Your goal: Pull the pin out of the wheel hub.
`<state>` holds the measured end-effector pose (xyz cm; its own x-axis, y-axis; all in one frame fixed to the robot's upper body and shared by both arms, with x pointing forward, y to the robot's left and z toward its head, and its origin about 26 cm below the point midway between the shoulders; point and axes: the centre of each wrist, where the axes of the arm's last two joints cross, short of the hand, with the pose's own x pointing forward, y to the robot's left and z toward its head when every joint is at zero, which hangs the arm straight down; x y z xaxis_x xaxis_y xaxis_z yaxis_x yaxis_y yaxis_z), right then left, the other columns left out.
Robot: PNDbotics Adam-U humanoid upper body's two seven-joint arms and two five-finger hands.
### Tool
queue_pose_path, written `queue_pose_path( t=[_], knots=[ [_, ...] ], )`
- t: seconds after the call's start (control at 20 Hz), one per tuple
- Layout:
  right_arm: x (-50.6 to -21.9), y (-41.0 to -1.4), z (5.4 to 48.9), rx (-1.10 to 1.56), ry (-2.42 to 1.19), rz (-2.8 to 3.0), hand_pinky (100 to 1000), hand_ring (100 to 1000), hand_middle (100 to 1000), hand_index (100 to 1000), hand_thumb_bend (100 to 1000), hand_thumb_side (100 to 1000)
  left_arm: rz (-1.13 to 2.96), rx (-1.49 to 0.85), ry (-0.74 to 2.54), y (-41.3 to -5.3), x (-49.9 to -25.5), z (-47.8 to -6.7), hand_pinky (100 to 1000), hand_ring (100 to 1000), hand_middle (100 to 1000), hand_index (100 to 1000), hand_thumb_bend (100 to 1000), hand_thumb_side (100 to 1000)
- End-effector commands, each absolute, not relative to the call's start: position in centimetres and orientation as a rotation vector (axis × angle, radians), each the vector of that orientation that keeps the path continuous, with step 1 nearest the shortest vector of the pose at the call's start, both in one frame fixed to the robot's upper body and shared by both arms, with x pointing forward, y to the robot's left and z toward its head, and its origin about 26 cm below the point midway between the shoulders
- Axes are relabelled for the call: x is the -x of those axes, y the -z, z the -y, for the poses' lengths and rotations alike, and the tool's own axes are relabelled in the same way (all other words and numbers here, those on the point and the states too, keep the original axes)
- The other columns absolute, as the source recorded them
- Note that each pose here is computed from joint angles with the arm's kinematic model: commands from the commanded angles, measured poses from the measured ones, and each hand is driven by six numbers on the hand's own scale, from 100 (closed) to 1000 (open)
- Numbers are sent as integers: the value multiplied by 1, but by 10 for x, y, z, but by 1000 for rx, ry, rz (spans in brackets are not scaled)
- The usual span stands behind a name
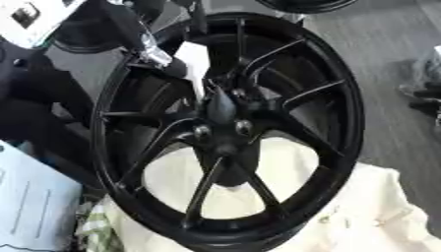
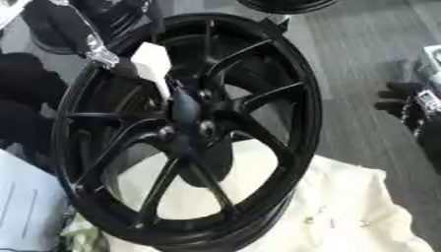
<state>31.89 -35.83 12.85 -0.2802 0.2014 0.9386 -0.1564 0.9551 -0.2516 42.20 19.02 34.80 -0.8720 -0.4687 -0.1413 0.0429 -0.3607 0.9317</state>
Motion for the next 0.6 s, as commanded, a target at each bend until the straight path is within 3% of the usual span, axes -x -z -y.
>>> queue_pose_path(
  t=[0.05,0.3,0.6],
  knots=[
    [-320,-139,363,63,-376,1837,966,784,767,843,100,854,1398,-573,2533,-360,-420,-196,905,838,768,830,607,723],
    [-319,-139,362,61,-377,1838,966,784,767,843,100,855,1380,-619,2541,-361,-420,-196,906,838,770,843,645,640],
    [-320,-139,362,61,-380,1836,966,784,767,843,100,857,1367,-616,2540,-357,-424,-193,903,838,773,848,621,594]
  ],
)
